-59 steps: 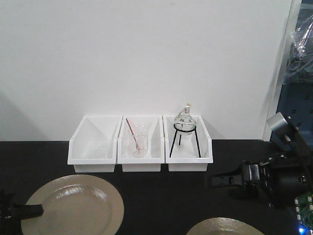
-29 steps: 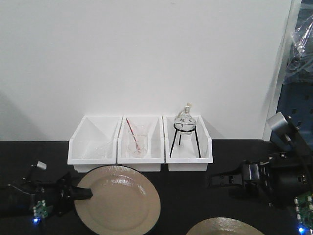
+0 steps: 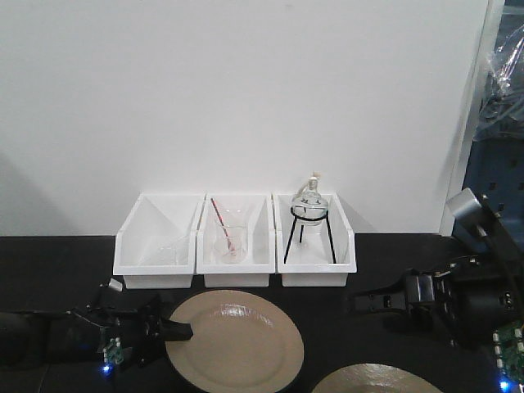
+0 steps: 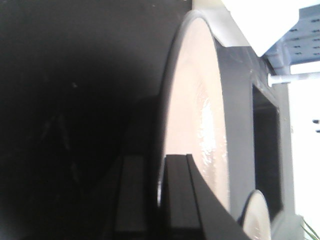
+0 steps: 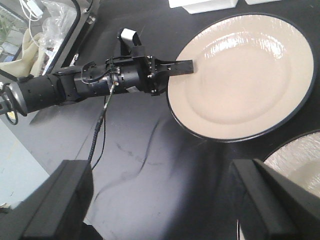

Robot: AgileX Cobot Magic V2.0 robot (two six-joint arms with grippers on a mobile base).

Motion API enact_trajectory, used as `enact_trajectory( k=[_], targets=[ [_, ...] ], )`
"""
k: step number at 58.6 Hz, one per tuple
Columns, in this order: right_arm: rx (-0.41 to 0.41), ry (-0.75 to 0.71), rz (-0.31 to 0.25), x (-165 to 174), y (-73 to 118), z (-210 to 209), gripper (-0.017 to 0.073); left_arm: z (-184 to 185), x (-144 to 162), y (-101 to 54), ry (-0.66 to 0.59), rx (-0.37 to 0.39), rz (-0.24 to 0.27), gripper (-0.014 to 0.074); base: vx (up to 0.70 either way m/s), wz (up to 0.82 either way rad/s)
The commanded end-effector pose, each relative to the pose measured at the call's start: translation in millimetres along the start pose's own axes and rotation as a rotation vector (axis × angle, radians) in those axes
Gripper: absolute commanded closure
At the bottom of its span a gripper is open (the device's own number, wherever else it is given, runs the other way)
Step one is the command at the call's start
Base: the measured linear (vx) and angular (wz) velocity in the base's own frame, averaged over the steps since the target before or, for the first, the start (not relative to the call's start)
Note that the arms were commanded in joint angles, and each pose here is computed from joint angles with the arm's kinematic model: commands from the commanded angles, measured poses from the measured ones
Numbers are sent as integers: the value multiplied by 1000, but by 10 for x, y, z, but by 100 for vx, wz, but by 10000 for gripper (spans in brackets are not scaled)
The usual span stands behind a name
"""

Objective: Arrange circular plates on left workspace
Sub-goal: 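Lift the tan plate with the left gripper and move it toward the bench center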

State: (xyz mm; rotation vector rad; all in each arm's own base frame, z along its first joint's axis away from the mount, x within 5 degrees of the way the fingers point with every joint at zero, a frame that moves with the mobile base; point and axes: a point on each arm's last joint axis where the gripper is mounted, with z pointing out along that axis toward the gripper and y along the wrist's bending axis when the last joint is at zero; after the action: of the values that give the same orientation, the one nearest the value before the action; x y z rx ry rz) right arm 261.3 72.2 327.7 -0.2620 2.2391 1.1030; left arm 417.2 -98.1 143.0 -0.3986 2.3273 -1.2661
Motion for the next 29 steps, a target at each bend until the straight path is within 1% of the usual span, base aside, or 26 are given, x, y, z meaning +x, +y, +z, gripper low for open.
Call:
enact_trajectory(
  k=[1,7,12,17,20,24,29],
  targets=[
    [-47,-68,-12,-103,147,-99,-34,-119,-143,-351,-93,102,-2,545,0,0],
    [-50,-65,-13,-100,150,-99,-34,-119,-146,-347,-99,94,53,456,0,0],
    [-50,-65,-13,-100,150,-99,-34,-119,-146,-347,-100,92,98,340,0,0],
    [-50,-65,-13,-100,150,-99,-34,-120,-136,-339,-89,79,129,238,0,0],
    [-50,-65,-13,-100,150,-99,-34,-118,-127,-317,-79,54,154,180,0,0],
    [-50,-65,-14,-100,150,-99,-34,-117,-116,-268,-61,2,205,114,0,0],
    [-49,-64,-14,-100,149,-99,-34,-127,-114,-198,-43,-68,273,67,0,0]
  ],
)
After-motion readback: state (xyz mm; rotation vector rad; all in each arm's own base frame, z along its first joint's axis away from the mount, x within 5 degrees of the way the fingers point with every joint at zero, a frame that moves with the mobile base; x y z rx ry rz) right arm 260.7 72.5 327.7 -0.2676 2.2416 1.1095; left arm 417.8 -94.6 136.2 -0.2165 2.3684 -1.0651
